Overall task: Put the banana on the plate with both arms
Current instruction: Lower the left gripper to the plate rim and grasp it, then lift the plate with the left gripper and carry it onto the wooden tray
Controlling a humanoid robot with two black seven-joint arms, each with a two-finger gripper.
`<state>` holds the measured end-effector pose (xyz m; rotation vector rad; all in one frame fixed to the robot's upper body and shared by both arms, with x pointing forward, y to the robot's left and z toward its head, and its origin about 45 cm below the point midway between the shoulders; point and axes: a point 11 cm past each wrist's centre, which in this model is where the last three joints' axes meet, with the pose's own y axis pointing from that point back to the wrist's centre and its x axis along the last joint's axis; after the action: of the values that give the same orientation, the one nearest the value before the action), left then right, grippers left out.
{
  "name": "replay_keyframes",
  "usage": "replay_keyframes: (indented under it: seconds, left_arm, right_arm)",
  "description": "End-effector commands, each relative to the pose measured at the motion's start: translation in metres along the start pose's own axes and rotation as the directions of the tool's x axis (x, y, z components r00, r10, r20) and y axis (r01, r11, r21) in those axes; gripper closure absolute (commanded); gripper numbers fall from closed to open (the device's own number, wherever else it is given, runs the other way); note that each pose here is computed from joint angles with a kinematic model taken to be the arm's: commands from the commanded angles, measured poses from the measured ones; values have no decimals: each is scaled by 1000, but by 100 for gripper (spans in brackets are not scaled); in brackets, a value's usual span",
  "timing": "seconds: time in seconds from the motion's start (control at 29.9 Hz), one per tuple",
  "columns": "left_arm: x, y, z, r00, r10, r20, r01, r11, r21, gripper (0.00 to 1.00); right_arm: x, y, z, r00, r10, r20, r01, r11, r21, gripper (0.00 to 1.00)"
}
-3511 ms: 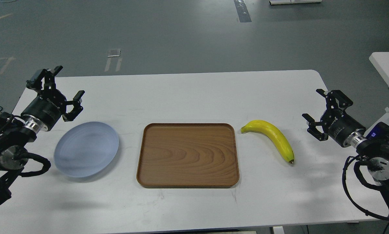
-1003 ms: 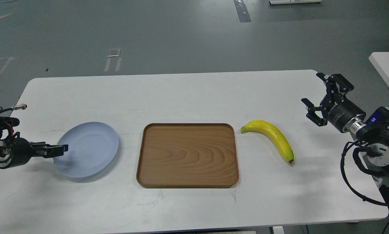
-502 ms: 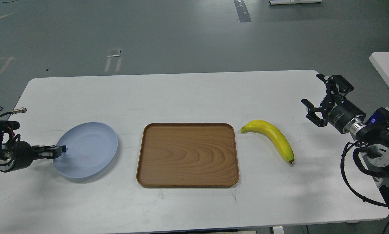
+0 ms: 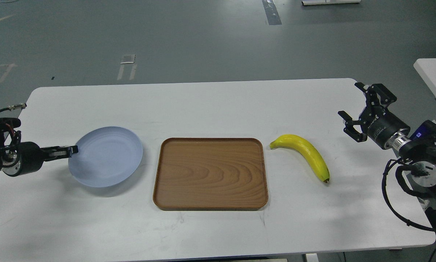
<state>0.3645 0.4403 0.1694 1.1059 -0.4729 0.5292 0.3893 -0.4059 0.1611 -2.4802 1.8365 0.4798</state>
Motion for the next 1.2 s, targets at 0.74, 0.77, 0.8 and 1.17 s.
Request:
replay_keyframes:
  seconds: [0.74,0.77,0.8,1.17]
  left_arm:
    - [0,-128,294,897,-92,433,286,867,-408,100]
    - [-2,-131,294,897,-94,433,286,869,-403,100]
    - [-7,-137,296,895,-97,435,288,870,-400,100]
    - [-27,-155,278,895,-123,428,287,894,-344,100]
  right_arm:
    - [5,2,-4,1000,9,-12,-9,1000,2,0]
    - [5,3,-5,1000,10,-13,-10,1000,2,0]
    - [7,3,-5,1000,13,-14,-13,1000,1,0]
    - [13,9,-5,999,27,-21,-27,1000,-4,0]
